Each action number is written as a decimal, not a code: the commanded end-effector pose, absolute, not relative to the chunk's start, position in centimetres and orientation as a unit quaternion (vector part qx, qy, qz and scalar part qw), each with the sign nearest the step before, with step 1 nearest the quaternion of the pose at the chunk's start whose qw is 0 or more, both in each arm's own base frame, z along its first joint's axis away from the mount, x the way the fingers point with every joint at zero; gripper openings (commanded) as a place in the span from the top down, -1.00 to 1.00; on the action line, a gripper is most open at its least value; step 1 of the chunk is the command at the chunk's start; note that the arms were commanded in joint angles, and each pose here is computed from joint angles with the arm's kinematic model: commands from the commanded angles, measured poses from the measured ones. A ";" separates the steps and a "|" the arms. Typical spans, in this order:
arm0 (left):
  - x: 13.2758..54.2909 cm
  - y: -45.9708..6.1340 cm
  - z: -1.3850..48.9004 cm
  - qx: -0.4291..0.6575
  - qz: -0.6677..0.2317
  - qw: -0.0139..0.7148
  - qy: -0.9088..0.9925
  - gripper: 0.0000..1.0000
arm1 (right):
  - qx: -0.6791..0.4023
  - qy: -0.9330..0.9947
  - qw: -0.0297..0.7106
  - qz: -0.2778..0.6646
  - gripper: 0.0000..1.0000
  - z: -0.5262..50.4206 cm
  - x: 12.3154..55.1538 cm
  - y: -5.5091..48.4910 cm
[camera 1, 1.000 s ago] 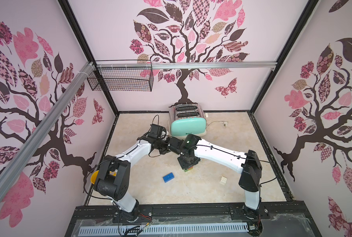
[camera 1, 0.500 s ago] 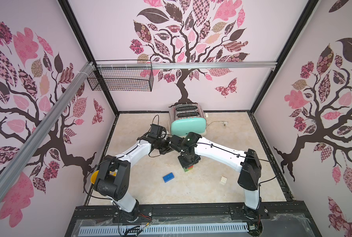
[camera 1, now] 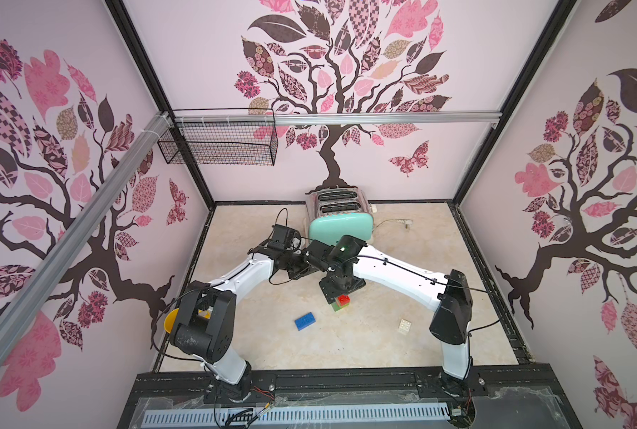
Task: Assemble a spoon with lego
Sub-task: Pick up the lego brick from the center of the board.
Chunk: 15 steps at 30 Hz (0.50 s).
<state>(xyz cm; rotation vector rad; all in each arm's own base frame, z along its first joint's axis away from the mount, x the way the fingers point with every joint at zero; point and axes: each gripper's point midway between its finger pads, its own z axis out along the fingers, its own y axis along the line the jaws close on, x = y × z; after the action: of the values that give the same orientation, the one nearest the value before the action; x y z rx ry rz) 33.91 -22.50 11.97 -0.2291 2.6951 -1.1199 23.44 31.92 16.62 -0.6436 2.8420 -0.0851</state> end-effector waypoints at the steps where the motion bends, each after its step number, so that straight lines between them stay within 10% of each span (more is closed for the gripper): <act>1: 34.1 -20.9 11.4 -0.096 -0.354 0.118 0.923 1.00 | -0.246 0.948 0.200 -0.010 -0.62 22.5 22.7 32.7; 15: 31.6 -5.2 10.9 -0.318 -0.258 0.187 0.893 1.00 | -0.553 0.810 0.189 0.044 -0.57 14.7 16.5 43.8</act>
<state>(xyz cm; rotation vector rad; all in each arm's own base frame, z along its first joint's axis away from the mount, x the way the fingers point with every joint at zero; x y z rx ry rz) 33.14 -6.19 12.42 -0.8261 2.4782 -0.7745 15.64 42.86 18.01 -1.3752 2.3601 0.2213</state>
